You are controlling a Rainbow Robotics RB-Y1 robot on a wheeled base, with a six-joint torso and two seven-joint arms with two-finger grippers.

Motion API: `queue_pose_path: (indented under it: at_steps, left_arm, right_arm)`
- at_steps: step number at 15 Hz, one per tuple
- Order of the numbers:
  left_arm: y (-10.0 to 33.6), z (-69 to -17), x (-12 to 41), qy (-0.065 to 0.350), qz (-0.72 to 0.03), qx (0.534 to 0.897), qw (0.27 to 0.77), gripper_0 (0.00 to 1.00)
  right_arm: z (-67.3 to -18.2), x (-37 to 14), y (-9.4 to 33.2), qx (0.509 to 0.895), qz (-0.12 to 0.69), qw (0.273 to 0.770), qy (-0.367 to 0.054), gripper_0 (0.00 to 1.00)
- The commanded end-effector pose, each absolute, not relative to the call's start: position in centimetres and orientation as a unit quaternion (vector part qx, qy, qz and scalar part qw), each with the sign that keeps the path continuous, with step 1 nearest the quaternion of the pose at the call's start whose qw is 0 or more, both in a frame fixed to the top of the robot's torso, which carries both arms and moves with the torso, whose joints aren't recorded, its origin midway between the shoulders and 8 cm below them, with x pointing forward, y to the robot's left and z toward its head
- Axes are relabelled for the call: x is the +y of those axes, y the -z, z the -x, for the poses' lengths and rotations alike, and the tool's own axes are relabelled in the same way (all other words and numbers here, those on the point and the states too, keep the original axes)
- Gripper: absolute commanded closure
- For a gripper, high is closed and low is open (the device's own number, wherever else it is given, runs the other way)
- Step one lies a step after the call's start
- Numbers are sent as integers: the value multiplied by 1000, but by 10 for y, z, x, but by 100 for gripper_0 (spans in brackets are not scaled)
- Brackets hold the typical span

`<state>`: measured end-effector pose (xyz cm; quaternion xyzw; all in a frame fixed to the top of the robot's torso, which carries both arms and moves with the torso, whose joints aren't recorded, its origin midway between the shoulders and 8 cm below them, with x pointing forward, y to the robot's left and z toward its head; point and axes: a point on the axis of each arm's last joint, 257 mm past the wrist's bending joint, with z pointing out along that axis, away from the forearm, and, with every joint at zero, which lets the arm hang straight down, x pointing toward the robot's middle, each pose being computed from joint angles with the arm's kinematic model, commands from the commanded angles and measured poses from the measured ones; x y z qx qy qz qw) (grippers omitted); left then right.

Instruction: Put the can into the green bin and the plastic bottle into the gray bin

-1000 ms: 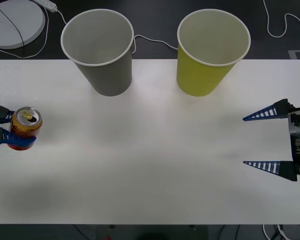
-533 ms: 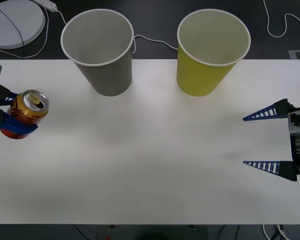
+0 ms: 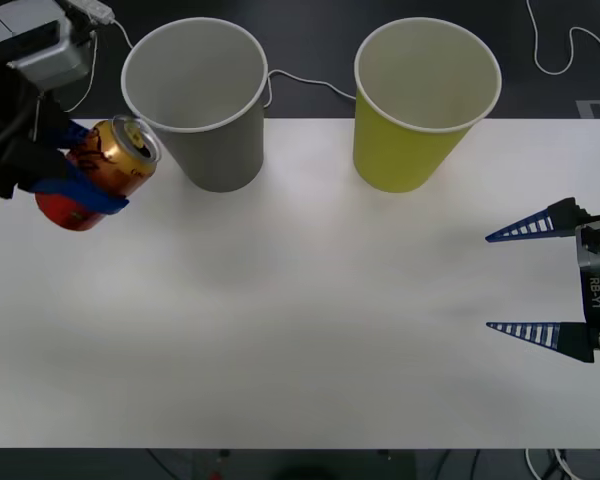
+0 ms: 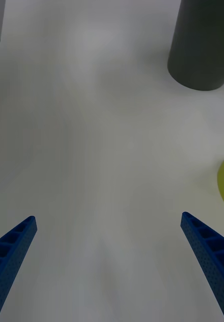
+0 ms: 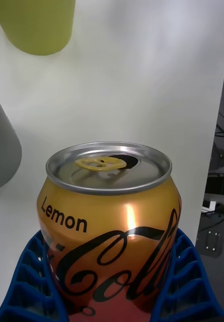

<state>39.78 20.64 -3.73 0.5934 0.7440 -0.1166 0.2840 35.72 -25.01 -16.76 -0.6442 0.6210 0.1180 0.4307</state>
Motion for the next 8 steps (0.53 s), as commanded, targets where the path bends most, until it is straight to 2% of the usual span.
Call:
queue_pose_path:
  at_steps: [1, 5, 8]
  left_arm:
    - [14, -409, 176, 110, -582, 759, 268, 100]
    - [-22, -427, 112, 106, -568, 773, 261, 100]
    - [-46, -452, 67, 98, -574, 771, 259, 100]
  right_arm:
    - [-357, -250, 168, 621, 644, 431, -118, 0]
    - [-357, -250, 168, 621, 644, 431, -118, 0]
    - [-357, -250, 168, 621, 644, 431, -118, 0]
